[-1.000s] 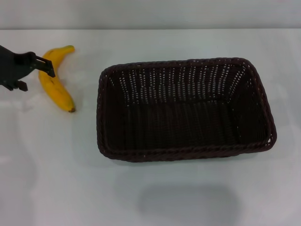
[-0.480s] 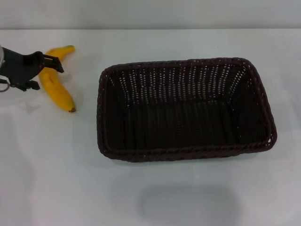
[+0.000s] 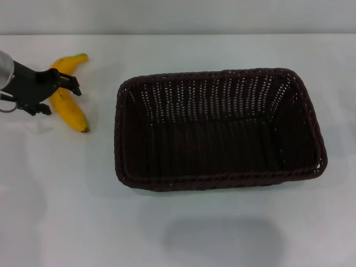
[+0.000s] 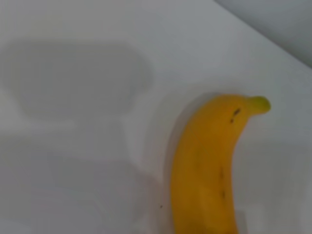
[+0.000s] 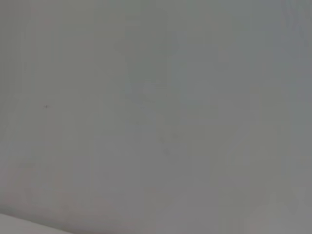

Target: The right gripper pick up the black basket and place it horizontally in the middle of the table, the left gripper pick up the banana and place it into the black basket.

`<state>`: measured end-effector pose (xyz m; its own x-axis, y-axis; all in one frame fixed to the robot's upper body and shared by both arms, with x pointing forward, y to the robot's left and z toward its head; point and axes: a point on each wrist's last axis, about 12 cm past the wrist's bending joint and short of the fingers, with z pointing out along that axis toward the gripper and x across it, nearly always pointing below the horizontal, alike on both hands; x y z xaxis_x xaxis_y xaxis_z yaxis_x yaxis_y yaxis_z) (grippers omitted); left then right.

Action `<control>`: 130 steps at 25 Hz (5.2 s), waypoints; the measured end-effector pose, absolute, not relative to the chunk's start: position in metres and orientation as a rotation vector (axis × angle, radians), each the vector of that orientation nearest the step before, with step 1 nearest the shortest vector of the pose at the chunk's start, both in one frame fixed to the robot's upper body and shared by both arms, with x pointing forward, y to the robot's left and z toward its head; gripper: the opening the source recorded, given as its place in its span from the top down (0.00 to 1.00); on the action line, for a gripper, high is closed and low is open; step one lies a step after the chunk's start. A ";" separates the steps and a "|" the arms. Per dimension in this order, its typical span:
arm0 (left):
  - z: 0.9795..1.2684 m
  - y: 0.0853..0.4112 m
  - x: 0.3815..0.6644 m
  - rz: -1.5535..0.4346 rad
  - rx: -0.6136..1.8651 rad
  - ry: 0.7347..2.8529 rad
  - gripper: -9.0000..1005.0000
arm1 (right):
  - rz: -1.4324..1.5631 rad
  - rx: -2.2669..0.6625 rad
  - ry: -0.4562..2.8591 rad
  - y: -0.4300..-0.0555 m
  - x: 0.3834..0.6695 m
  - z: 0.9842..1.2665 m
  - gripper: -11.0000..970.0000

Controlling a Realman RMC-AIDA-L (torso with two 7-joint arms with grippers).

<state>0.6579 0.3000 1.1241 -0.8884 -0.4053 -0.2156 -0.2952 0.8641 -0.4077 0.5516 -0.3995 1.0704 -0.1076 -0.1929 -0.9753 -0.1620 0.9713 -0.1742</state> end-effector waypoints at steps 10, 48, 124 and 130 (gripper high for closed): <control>1.124 0.296 0.657 -0.464 -0.511 2.802 0.19 | -0.051 -0.270 1.692 -0.403 0.549 1.068 0.50; 1.127 0.292 0.652 -0.322 -0.259 2.919 0.34 | -0.056 -0.272 1.699 -0.399 0.555 1.066 0.50; 1.248 0.273 0.617 -0.658 0.688 1.892 0.12 | 0.107 -0.153 1.491 -0.407 0.516 1.072 0.50; 1.194 0.323 0.577 -0.511 0.525 1.686 0.12 | 0.106 -0.115 1.469 -0.409 0.504 1.066 0.50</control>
